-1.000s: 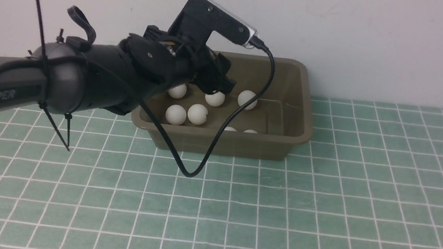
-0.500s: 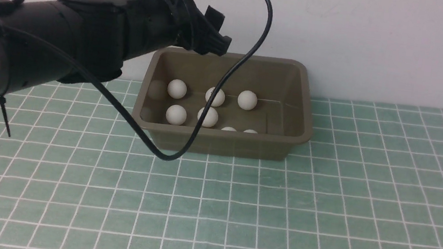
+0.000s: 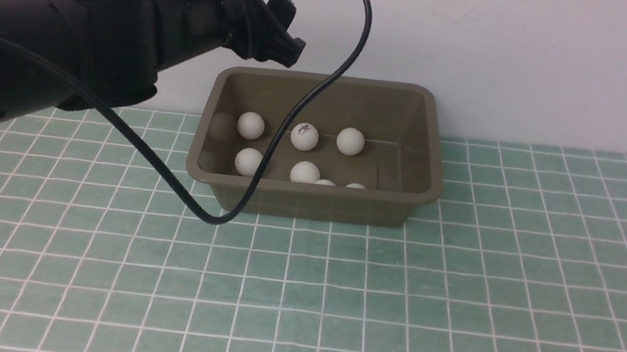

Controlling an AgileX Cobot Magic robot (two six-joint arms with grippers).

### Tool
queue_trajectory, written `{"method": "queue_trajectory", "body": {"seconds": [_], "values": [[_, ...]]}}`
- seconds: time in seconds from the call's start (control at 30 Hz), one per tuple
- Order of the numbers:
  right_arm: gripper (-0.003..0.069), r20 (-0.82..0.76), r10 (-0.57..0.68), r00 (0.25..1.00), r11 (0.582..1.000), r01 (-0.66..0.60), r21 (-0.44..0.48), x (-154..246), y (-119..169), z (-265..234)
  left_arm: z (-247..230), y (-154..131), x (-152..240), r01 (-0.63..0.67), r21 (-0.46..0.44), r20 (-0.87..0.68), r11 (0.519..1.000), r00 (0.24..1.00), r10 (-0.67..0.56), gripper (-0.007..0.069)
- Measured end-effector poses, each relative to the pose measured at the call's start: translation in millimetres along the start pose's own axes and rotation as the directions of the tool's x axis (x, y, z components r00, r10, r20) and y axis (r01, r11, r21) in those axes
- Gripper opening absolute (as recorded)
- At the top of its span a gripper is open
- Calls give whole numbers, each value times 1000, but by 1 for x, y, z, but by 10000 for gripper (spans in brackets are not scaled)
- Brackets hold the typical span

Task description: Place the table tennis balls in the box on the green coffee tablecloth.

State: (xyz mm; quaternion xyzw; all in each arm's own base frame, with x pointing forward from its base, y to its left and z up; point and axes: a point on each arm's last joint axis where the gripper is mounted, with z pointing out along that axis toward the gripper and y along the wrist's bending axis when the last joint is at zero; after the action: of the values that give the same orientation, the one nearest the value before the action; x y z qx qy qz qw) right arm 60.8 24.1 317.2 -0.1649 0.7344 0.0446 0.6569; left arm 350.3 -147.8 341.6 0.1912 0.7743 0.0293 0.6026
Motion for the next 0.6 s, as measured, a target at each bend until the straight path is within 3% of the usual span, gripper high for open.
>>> {"method": "queue_trajectory", "body": {"seconds": [0.3,0.6], "values": [[370,-18,71,997,996,-70,48,39,-1,17,0,1,0,1,-10,-4,1000,1000,-1,471],[370,-178,83,981,995,-90,-34,68,9,20,0,-1,-1,1,16,7,1000,1000,-1,471]]}}
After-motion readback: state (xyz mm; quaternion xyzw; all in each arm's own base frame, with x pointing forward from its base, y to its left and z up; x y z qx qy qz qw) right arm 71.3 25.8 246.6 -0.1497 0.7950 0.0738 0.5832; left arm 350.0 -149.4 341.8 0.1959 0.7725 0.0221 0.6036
